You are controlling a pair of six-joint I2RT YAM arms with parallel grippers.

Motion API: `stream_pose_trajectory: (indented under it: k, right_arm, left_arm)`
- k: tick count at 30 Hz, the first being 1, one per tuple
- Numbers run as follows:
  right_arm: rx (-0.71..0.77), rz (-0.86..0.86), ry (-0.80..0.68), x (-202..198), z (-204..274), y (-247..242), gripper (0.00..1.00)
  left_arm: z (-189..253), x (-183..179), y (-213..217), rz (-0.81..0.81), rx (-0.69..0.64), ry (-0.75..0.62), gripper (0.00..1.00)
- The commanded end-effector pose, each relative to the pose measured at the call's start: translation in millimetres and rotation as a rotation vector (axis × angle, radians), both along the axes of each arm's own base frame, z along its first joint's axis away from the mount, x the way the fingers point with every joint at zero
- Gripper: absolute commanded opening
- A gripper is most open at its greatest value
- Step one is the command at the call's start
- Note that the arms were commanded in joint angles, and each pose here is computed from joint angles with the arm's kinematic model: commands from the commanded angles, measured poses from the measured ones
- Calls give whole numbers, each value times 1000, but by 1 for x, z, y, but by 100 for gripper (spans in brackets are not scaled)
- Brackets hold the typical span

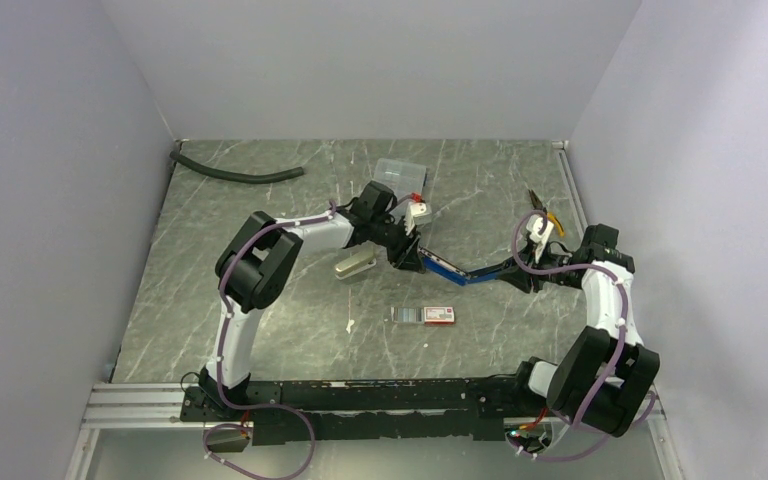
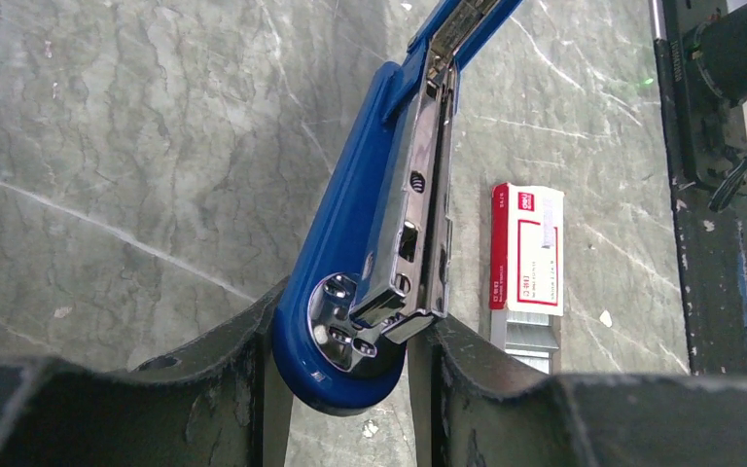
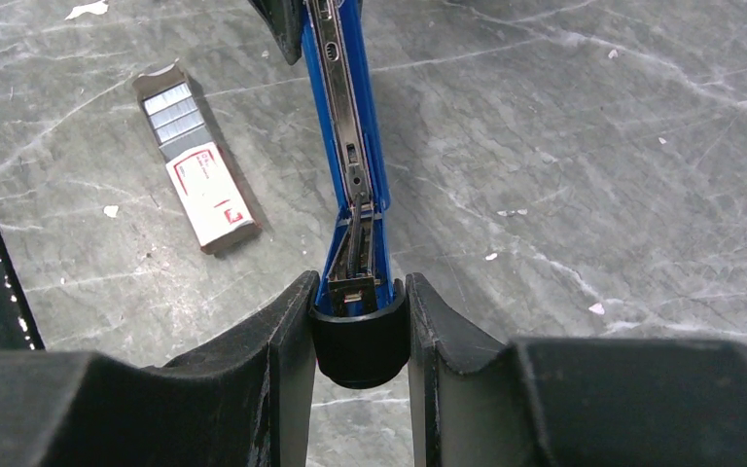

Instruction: Load the staples into the stapler

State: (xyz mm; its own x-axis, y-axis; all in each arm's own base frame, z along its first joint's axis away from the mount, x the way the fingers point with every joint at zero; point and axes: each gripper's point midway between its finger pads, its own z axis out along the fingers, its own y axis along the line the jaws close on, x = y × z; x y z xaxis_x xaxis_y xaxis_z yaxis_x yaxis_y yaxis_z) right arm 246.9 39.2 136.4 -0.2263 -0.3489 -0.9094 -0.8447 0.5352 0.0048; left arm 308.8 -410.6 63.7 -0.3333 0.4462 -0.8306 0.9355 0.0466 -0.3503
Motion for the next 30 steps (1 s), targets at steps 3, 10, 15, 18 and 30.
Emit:
stream_pose_trajectory:
  k: [3,10,15,18,30]
  right_arm:
    - [-91,-53,-75,21,18,-27,0]
    - [-75,-60,-82,28,25,-32,0]
    - [-74,-61,-80,31,29,-35,0]
    - [-69,-61,-70,33,30,-39,0]
    - [-34,-39,-12,34,14,-45,0]
  left_arm:
    - [-22,20,23,57,117,-91,29]
    - [-34,16,25,61,141,-89,31]
    - [-41,13,28,61,165,-110,33]
    - [-47,10,29,60,183,-107,34]
    - [-57,9,34,46,273,-171,64]
